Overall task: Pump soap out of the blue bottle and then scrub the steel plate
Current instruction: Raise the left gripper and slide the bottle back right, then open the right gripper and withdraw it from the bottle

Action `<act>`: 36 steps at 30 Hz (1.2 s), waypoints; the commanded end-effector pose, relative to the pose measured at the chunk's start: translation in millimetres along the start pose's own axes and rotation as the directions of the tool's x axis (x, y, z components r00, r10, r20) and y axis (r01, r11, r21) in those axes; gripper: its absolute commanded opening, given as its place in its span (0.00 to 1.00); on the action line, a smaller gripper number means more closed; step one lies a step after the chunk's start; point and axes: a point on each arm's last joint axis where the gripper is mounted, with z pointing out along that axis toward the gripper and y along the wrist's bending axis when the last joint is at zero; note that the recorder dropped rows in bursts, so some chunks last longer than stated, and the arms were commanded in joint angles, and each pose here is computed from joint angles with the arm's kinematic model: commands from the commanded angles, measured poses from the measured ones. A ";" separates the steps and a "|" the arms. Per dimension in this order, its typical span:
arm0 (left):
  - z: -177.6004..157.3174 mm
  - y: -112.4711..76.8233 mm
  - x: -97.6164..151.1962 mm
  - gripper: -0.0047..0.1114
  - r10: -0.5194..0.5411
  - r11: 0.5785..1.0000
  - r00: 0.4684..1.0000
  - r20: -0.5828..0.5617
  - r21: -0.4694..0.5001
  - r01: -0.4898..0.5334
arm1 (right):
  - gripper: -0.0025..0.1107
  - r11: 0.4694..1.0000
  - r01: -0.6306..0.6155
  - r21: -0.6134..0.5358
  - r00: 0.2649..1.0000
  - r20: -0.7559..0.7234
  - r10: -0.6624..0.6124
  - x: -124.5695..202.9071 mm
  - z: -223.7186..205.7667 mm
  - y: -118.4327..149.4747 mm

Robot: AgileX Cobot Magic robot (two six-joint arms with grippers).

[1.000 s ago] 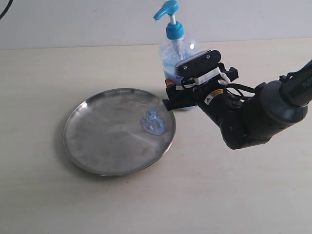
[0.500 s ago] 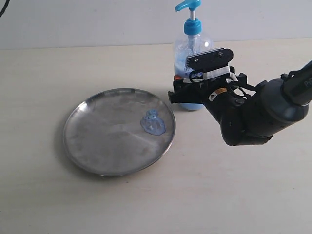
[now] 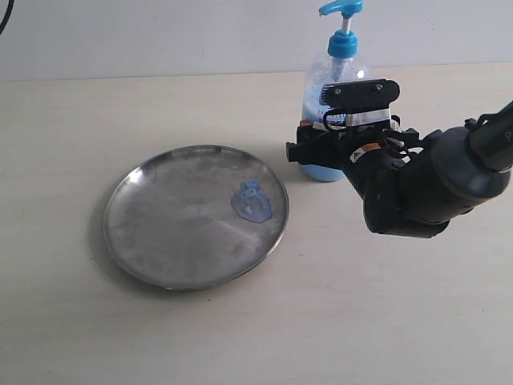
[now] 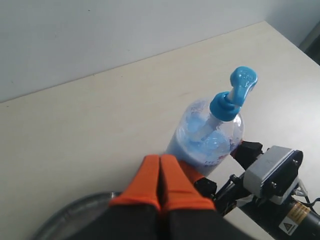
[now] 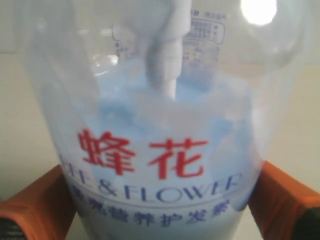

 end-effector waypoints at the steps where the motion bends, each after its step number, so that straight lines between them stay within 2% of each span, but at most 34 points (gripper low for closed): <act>1: -6.8 1.1 -1.4 0.04 -0.006 1.000 0.999 0.037 -0.013 0.007 | 0.11 1.000 0.010 0.006 0.997 -0.080 -0.010 7.6 -0.3 -1.3; 5: -13.8 -0.8 -3.9 0.04 -0.005 1.000 0.999 0.053 -0.009 0.005 | 0.38 0.998 0.062 0.007 0.995 -0.075 -0.062 4.9 -1.2 -1.9; 6: -18.1 -1.8 -5.5 0.04 -0.003 1.000 0.998 0.063 -0.008 0.003 | 0.52 0.995 0.090 0.043 0.993 -0.081 -0.087 0.2 -3.7 -5.0; 8: -20.9 -2.5 -6.5 0.04 -0.001 1.000 0.998 0.070 -0.007 0.002 | 0.67 0.993 0.107 0.052 0.990 -0.098 -0.102 -6.0 -7.4 -6.4; 11: -22.7 -3.3 -6.8 0.04 -0.009 1.000 0.997 0.071 -0.002 0.010 | 0.82 0.993 0.119 0.009 0.985 -0.125 -0.117 -15.8 -13.8 -3.9; 13: -22.1 -3.3 -5.4 0.04 -0.012 1.000 0.998 0.063 -0.001 0.012 | 0.88 0.993 0.112 -0.024 0.984 -0.138 -0.114 -22.9 -18.7 -1.8; 20: -22.3 -3.0 5.0 0.04 -0.030 1.000 0.999 0.038 0.006 0.030 | 0.91 0.991 0.061 -0.123 0.978 -0.190 -0.083 -52.1 -43.0 2.2; 27: -50.1 -8.6 7.0 0.04 -0.015 1.000 0.997 0.074 0.010 0.014 | 0.91 0.994 0.076 -0.078 0.947 -0.307 -0.097 -60.9 -61.4 -7.4; 30: -63.6 -9.6 15.2 0.04 -0.004 1.000 0.996 0.086 0.002 0.004 | 0.91 0.988 0.064 -0.140 0.935 -0.339 -0.108 -71.8 -77.6 -6.5; 31: -68.0 -9.6 19.4 0.04 0.004 1.000 0.996 0.084 -0.004 -0.004 | 0.91 0.987 0.060 -0.152 0.935 -0.338 -0.109 -76.2 -86.0 -8.5; 32: -71.4 -9.8 23.4 0.04 0.006 1.000 0.997 0.082 -0.005 -0.005 | 0.91 0.979 0.112 -0.173 0.934 -0.317 -0.163 -78.4 -92.8 -11.3; 36: -84.7 -9.9 40.1 0.04 0.010 1.000 0.995 0.095 -0.013 -0.009 | 0.90 0.984 0.121 -0.131 0.949 -0.276 -0.153 -78.1 -131.2 -34.0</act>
